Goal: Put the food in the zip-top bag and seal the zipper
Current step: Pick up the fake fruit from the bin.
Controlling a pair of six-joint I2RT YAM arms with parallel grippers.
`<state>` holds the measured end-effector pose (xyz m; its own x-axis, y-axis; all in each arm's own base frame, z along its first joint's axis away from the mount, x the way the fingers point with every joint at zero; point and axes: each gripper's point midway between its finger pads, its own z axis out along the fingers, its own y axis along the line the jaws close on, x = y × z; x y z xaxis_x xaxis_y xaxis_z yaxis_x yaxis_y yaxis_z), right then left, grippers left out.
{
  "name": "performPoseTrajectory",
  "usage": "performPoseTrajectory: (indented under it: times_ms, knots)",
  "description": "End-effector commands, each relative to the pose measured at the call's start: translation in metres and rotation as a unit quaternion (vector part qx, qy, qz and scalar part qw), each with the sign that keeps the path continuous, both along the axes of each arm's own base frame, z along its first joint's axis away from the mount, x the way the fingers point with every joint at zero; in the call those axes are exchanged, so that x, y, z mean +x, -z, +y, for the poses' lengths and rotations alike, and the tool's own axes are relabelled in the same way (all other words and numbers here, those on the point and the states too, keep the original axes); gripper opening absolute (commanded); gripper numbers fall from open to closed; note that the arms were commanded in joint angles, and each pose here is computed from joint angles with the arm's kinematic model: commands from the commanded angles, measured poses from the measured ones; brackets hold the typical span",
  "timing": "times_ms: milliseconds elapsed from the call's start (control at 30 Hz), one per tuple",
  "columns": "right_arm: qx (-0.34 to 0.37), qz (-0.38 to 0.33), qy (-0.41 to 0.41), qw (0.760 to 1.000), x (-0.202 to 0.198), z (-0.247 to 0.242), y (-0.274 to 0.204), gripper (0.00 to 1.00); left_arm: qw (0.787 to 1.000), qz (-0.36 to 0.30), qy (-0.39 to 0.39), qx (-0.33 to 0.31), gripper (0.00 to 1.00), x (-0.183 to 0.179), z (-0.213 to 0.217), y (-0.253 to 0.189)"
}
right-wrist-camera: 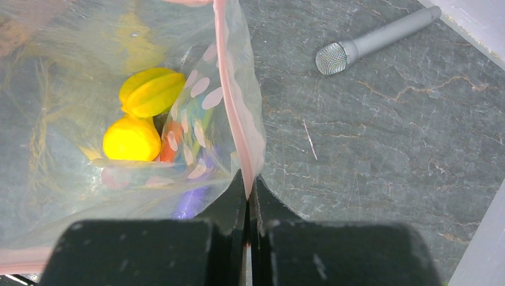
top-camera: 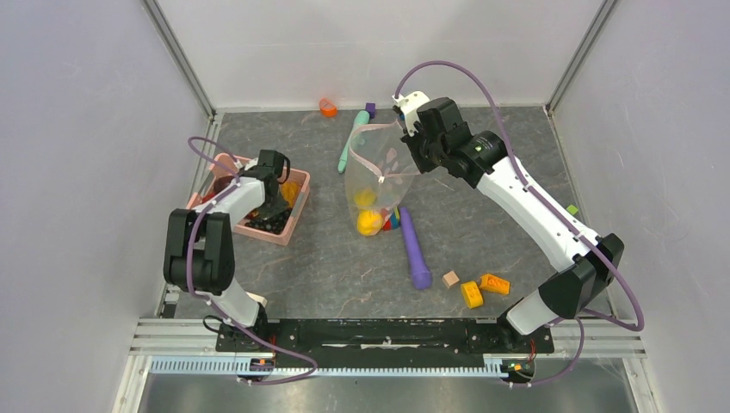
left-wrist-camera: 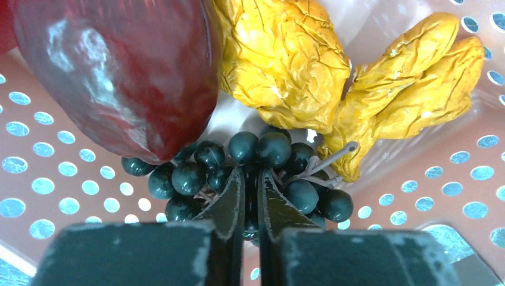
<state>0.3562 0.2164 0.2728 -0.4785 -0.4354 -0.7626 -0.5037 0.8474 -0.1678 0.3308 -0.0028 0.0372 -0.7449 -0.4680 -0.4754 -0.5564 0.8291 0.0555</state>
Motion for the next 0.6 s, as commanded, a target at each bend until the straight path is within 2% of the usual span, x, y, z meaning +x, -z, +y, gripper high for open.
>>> performPoseTrajectory:
  times_ms: [0,300,467,567]
  knots:
    - [0.015,-0.026,-0.003,1.000,0.001,0.000,-0.017,0.00,0.999,-0.034,-0.011,-0.018,0.02,0.003,-0.005,-0.021]
    - [0.020,-0.025,-0.008,0.999,0.001,0.003,-0.016,0.00,0.990,-0.140,-0.015,-0.023,0.02,0.004,-0.001,-0.088]
    - [0.029,-0.022,-0.022,0.999,-0.002,0.008,-0.016,0.00,0.975,-0.219,-0.010,-0.031,0.02,0.006,-0.001,-0.146]
    - [0.042,-0.023,-0.039,0.998,-0.004,0.015,-0.019,0.00,0.960,-0.272,0.015,-0.062,0.02,0.007,-0.013,-0.186]
